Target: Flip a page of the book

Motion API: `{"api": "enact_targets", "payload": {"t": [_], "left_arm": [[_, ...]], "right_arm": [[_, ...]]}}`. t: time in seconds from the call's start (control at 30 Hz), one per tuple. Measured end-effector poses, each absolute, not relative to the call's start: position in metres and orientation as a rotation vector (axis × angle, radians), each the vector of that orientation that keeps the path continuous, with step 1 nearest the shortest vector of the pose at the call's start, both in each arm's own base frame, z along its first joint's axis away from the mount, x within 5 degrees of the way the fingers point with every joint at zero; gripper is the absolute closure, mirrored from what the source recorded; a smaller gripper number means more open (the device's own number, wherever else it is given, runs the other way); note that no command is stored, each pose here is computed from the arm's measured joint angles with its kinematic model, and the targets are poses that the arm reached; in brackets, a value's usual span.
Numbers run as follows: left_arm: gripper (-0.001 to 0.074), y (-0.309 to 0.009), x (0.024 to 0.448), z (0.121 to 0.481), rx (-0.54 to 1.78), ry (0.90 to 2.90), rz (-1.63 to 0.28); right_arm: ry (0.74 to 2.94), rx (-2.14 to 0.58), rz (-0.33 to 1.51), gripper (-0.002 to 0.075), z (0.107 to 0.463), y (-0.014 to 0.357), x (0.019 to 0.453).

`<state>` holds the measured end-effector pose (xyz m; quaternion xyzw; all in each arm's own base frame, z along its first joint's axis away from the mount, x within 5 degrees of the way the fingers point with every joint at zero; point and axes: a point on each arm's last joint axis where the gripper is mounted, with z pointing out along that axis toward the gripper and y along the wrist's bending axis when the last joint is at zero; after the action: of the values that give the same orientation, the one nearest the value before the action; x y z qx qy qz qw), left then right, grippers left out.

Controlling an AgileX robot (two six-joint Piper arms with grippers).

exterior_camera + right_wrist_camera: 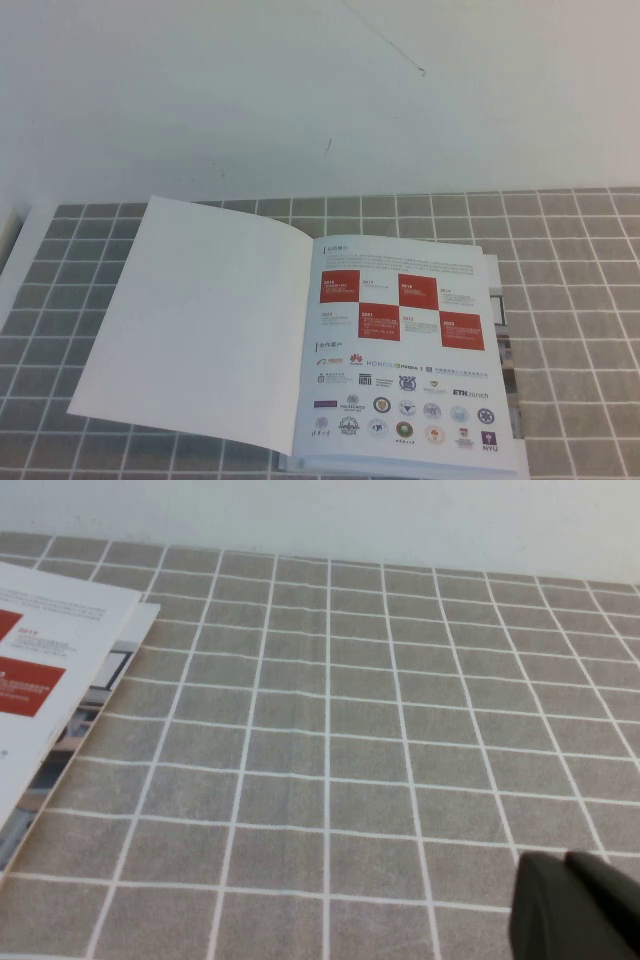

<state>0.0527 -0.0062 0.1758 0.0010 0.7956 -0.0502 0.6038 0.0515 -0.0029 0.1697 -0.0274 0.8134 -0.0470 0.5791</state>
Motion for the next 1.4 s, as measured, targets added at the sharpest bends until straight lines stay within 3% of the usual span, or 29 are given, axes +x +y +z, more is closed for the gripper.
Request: {"api": "enact_targets", "payload": {"t": [0.6,0.73,1.03,1.2,1.4], "left_arm": [[0.0738,-0.005,0.054,0.180,0.000,1.790,-0.108],[0.0738,-0.003,0.056,0.198,-0.019,1.579,-0.092],[0.0738,0.004,0.042,0.248,-0.068,1.004,-0.051],[0.0738,0.006,0.034,0.259,-0.107,0.843,-0.099],[0.0738,0.007,0.032,0.261,-0.118,0.817,-0.119]], "right_arm": [[1.900,-0.064,-0.110,0.0729,0.170,-0.003,0.052],[1.826,-0.064,-0.112,0.0729,0.175,-0.003,0.054],[1.274,-0.062,-0.127,0.0729,0.224,-0.001,0.053],[1.086,-0.051,-0.118,0.0729,0.240,0.000,0.046],[0.963,-0.047,-0.116,0.0729,0.250,0.000,0.041]]}}
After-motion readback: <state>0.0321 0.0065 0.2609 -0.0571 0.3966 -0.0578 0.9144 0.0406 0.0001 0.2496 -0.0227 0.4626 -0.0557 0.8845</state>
